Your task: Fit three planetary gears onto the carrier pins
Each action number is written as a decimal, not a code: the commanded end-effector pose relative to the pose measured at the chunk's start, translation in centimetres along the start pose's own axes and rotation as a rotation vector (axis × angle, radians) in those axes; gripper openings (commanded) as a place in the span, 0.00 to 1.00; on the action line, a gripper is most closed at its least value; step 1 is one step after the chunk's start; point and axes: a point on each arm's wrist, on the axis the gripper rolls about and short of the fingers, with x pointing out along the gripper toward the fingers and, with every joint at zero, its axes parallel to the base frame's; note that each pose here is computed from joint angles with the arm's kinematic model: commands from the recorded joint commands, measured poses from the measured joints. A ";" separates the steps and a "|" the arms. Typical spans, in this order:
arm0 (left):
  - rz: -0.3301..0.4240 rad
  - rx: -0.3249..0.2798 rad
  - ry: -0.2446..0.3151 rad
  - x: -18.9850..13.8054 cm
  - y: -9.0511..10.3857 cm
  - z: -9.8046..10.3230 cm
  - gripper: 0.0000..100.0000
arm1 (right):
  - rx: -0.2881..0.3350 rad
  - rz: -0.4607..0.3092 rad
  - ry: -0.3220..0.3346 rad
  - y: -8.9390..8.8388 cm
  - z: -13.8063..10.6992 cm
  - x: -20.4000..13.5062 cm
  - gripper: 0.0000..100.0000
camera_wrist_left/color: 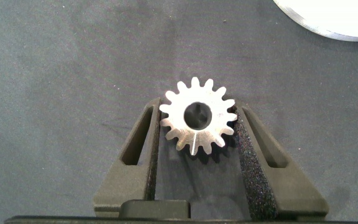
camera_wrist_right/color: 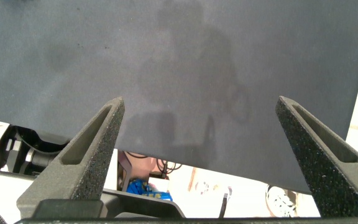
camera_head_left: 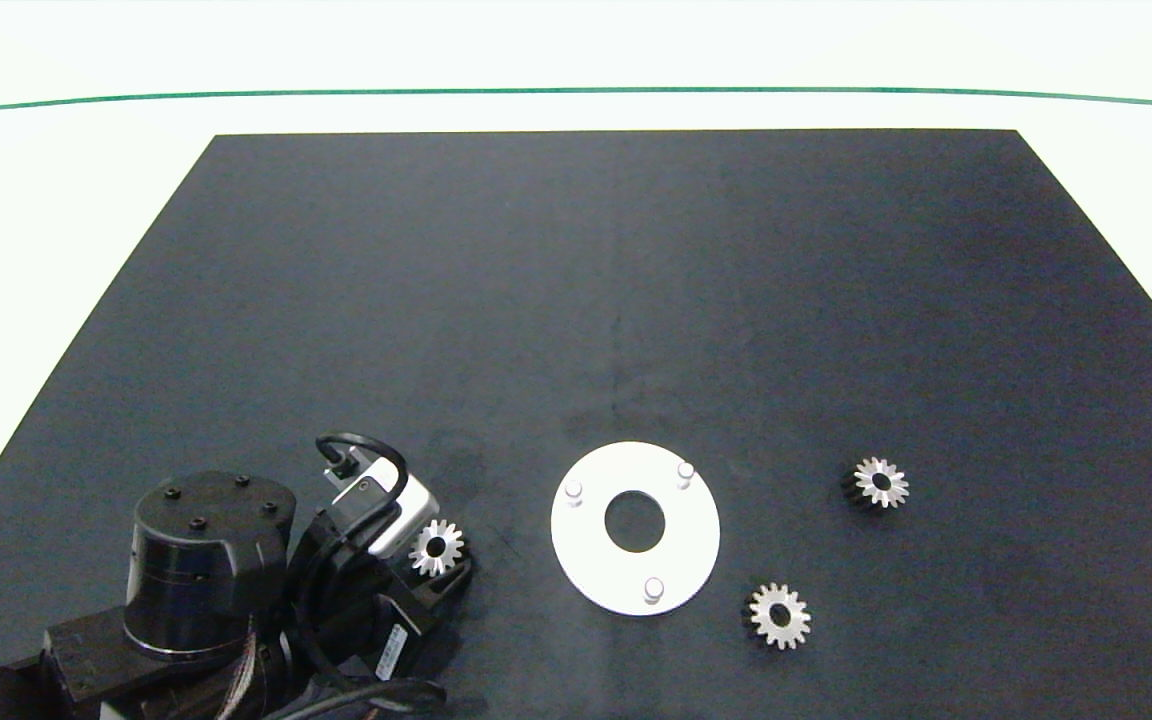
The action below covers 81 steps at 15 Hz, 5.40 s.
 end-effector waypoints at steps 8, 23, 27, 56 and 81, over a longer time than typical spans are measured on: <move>0.004 0.006 -0.010 0.0 0.1 0.2 0.03 | -0.001 -0.004 -0.004 0.0 0.0 -0.1 1.00; -0.013 0.073 -0.107 -2.2 -1.5 8.3 0.01 | -0.003 -0.004 -0.009 0.0 0.0 -0.2 1.00; -0.016 0.078 -0.119 -1.2 -2.2 9.6 0.01 | -0.002 -0.004 -0.009 0.0 0.0 -0.2 1.00; -0.053 0.131 -0.048 3.2 -5.6 9.4 0.01 | 0.001 -0.015 -0.049 -0.1 0.0 -0.8 1.00; -0.017 0.119 -0.040 4.1 -4.5 9.3 1.00 | 0.004 -0.015 -0.055 -0.1 0.0 -0.9 1.00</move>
